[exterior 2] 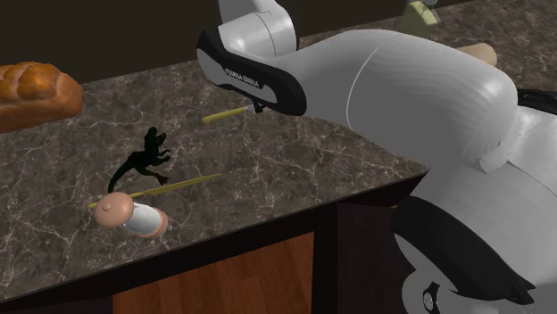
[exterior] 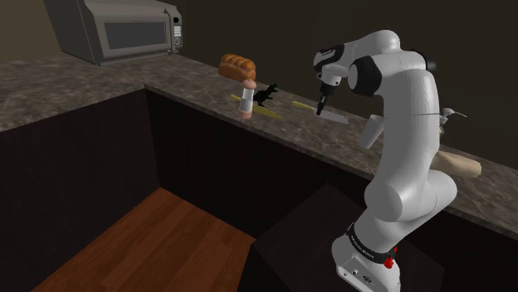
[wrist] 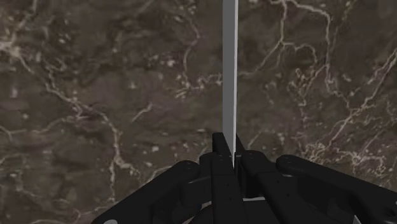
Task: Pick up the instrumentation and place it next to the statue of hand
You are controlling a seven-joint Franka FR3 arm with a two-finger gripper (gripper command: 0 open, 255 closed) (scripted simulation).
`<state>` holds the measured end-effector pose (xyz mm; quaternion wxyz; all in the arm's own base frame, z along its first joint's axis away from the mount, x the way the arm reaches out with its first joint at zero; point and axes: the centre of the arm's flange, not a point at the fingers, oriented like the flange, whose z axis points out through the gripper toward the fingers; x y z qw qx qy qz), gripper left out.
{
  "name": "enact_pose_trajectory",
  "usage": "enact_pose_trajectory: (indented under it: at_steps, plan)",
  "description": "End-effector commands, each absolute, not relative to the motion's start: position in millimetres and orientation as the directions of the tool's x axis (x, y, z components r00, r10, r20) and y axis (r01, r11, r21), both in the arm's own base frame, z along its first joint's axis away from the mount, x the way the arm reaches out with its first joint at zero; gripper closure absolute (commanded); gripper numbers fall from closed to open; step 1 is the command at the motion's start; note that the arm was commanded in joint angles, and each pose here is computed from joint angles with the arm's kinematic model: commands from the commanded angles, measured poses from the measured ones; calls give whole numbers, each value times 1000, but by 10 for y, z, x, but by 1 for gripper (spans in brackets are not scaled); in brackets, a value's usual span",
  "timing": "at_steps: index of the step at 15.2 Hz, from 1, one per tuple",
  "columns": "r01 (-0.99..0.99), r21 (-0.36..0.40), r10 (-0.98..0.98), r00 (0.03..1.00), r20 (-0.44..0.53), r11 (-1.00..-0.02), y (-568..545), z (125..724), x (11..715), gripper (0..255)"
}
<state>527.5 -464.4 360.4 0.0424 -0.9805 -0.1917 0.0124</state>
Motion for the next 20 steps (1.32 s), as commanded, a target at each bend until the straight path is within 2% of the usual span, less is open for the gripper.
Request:
enact_pose_trajectory:
  at_steps: [1,20]
  plan:
    - [375,-88,377,926,-8,-923,-4645,3714,5275,255]
    - [375,-88,377,926,-8,-923,-4645,4717,5275,255]
